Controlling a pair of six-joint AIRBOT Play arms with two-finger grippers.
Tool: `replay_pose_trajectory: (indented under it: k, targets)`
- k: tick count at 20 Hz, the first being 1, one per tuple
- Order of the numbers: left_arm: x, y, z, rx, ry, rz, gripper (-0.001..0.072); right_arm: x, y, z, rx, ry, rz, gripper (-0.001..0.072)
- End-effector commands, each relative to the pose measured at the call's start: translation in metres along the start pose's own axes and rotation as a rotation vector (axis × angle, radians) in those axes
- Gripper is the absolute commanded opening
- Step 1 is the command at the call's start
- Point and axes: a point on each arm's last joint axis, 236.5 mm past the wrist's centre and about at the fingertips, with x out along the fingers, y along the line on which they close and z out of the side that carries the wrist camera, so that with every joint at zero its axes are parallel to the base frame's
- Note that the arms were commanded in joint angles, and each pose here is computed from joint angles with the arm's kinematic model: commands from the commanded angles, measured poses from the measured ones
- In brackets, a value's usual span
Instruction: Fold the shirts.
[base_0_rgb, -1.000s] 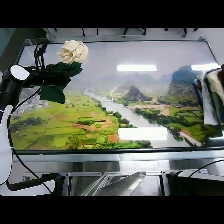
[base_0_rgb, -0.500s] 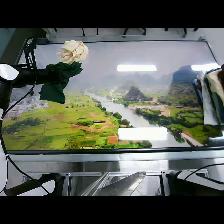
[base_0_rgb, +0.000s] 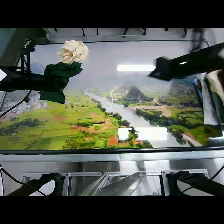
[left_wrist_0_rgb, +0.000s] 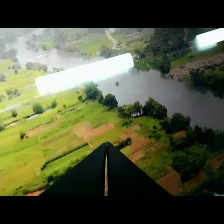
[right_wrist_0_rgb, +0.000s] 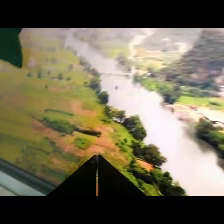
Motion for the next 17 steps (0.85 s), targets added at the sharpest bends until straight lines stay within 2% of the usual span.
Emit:
replay_pose_trajectory:
  k: [1,17]
  targets:
    - [-0.014,-0.010,-0.011,0.004,0.028,-0.009,0.0010,0.073,0.077,-0.036,-0.118,0.057,0.094,0.0018]
    - [-0.029,-0.009,-0.012,0.015,0.014,0.020,0.0010,0.093,0.077,-0.058,-0.119,0.151,0.088,0.0019]
